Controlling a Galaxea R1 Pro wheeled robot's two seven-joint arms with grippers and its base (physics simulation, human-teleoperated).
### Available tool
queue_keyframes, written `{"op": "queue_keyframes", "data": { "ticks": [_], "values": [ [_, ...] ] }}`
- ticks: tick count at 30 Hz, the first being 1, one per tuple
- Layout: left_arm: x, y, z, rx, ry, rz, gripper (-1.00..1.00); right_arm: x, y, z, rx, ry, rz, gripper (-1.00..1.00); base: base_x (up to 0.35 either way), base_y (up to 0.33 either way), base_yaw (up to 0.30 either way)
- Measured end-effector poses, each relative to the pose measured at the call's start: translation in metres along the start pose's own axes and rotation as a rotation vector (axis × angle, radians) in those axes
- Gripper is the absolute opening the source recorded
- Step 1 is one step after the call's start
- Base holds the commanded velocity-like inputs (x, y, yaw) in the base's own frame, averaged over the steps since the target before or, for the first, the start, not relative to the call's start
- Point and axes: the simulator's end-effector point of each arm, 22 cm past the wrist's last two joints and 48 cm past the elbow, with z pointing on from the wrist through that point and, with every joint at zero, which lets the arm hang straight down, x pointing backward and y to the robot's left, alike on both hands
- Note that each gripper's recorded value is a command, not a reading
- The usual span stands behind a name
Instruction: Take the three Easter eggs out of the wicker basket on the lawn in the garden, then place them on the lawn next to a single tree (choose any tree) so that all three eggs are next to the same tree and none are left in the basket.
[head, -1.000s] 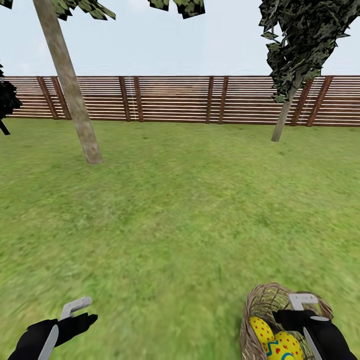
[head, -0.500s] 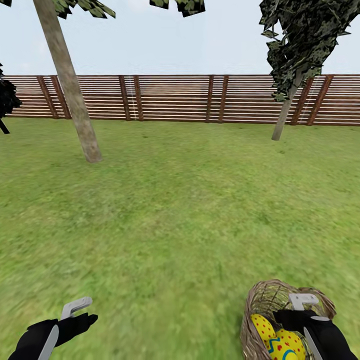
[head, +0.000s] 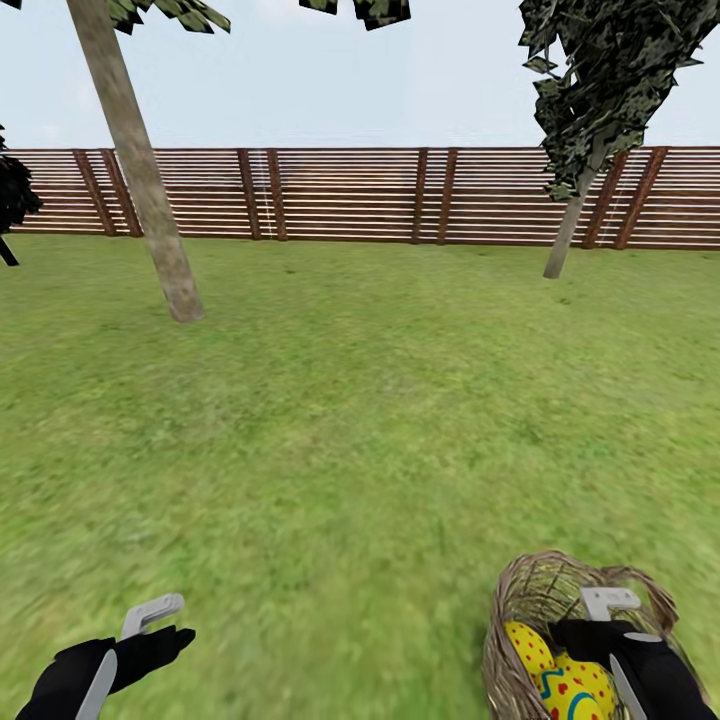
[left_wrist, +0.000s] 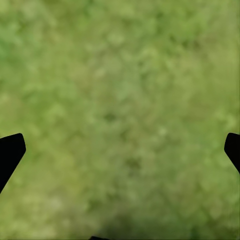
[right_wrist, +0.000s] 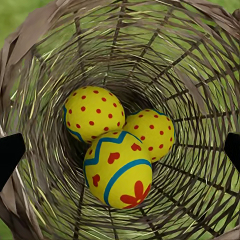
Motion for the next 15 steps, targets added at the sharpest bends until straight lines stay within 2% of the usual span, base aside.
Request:
{"op": "queue_keyframes", "data": {
  "ticks": [15],
  "values": [
    [0.017,0.006,0.026,0.001,0.000,-0.003,1.00,0.020,0.005,0.024,0.003,-0.001,-0.003,1.00,0.000,0.000,0.000]
  ]
}}
